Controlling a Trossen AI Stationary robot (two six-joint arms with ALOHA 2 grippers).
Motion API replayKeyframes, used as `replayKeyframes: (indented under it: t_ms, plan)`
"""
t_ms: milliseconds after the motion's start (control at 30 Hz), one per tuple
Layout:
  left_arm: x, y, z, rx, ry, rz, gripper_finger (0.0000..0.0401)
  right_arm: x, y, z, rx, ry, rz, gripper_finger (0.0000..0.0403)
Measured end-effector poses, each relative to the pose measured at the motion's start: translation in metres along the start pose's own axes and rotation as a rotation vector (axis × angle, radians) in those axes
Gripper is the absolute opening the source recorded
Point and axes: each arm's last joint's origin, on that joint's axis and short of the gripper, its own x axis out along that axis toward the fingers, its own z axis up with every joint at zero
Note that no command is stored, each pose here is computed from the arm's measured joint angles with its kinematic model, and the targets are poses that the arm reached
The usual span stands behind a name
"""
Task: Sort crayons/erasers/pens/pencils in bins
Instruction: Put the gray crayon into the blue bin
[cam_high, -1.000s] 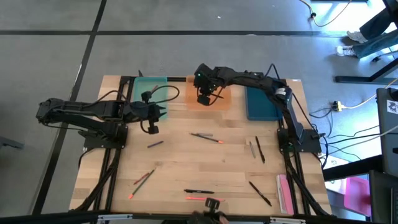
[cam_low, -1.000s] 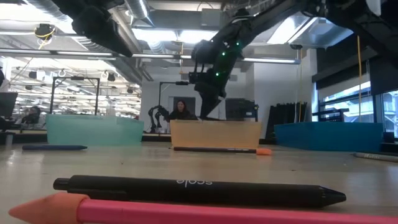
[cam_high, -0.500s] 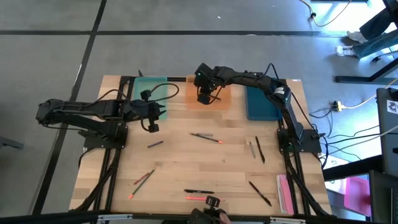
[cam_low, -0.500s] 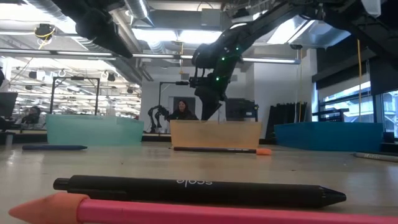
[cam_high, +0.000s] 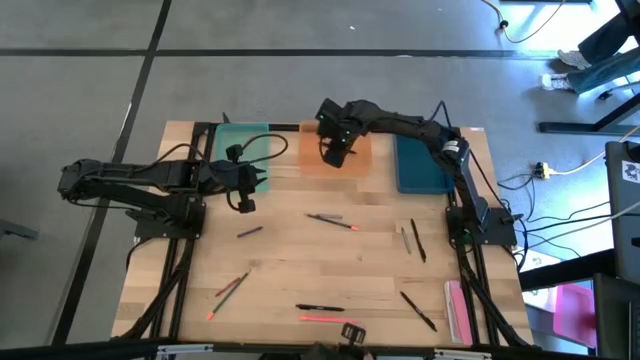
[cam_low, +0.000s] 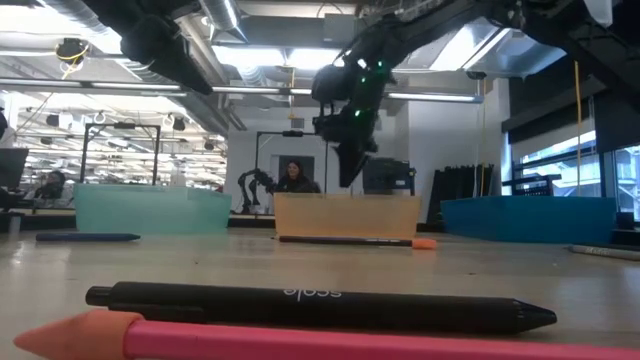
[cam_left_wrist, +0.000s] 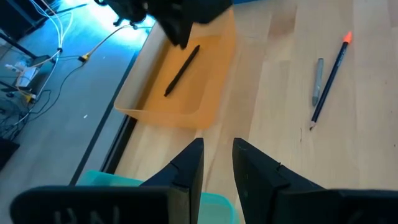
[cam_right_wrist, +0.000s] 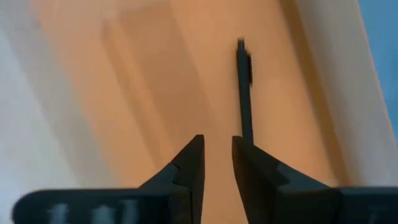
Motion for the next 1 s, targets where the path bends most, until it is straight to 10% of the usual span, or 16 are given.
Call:
replayKeyframes:
  t_ms: [600,1000]
  plan:
    - [0.0,0.0,-0.003,-0.009,0.032,-0.003,0.0078,-0.106,0.116,-0.026,-0.153,-0.024,-0.017,0.0086]
    - [0.0,-0.001,-0.006,-0.007,0.059,-0.007,0.0078,-0.131,0.206,-0.078,0.012,0.081,-0.238,0.0086]
